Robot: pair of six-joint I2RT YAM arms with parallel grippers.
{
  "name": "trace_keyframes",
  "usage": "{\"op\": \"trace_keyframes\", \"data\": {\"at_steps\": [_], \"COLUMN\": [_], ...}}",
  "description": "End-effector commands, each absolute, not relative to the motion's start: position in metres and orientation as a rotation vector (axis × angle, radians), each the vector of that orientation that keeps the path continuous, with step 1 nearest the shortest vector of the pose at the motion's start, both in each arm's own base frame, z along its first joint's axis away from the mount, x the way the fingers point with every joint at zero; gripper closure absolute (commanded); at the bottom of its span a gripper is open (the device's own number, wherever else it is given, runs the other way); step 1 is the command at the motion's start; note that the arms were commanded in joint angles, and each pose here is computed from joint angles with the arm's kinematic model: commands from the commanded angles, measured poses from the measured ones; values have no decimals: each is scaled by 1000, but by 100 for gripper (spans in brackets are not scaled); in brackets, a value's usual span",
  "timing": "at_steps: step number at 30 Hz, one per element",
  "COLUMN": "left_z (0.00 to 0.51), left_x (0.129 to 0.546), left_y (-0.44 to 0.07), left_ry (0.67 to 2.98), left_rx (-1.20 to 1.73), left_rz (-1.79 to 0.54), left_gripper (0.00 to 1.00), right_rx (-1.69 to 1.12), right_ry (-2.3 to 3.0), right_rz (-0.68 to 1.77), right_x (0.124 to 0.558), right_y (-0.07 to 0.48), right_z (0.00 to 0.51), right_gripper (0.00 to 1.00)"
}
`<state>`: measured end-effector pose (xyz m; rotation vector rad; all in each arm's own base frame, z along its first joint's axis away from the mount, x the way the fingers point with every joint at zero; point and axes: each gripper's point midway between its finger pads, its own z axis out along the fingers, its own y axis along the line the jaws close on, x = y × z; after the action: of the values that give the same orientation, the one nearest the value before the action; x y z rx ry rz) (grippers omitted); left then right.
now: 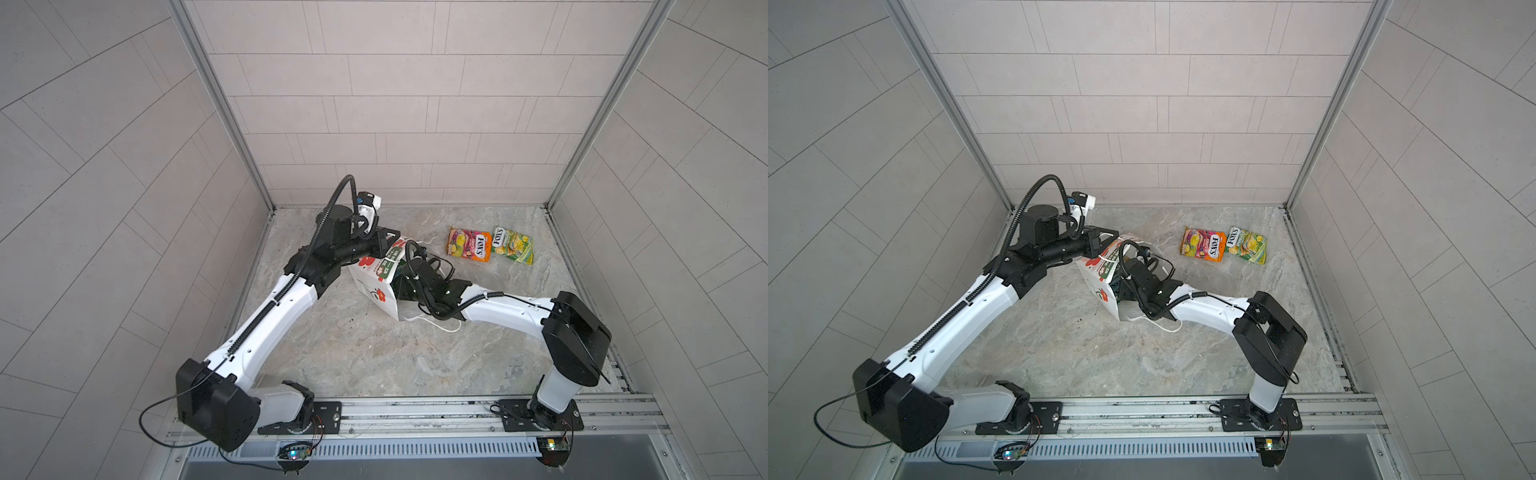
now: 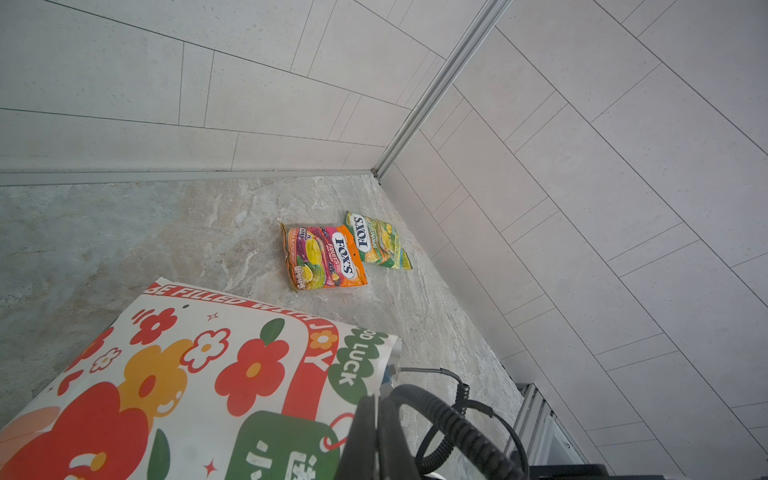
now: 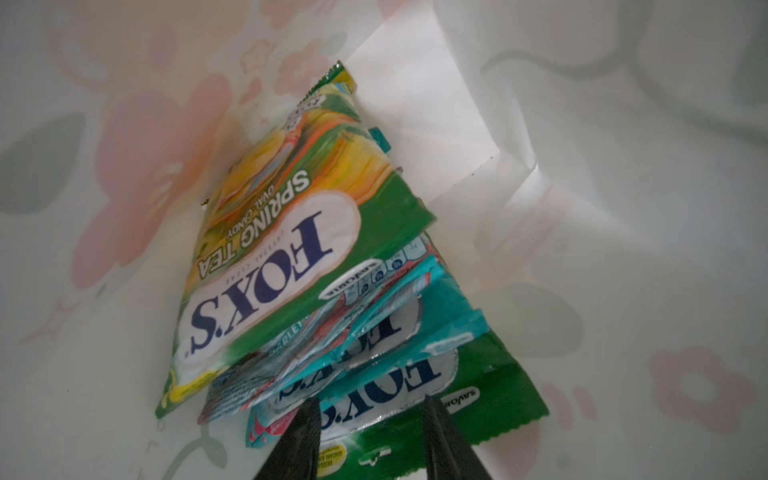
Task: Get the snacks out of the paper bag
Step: 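Close the right gripper on the teal mint packet inside the bag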
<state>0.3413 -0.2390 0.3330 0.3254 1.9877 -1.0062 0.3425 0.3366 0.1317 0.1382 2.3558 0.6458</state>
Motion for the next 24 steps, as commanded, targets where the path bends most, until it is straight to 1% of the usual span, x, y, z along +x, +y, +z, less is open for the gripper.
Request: {"op": "trace_keyframes", "data": {"at_steps": [1, 5, 11, 22, 24], "left_z": [342, 343, 343, 342, 341], "left_x": [340, 340, 340, 340, 341], "left_y": [-238, -239, -239, -239, -239], "left_ry": [1947, 1947, 1945, 1947, 1951], "left_rx": [334, 334, 336, 335, 334], "left_rz": [-1011, -1014, -1014, -1019, -1018], "left_gripper": [100, 100, 100, 100, 100], "right_rx": [246, 253, 279, 315, 323], "right_ry": [2361, 2370, 2376, 2368, 2374], "right_rz": [623, 613, 591, 567, 562], "right_x": [346, 348, 351, 364, 365], "right_y": [334, 337, 336, 336, 337], "right_z": [128, 122, 116, 109, 105], "right_gripper": [58, 59, 64, 65, 68]}}
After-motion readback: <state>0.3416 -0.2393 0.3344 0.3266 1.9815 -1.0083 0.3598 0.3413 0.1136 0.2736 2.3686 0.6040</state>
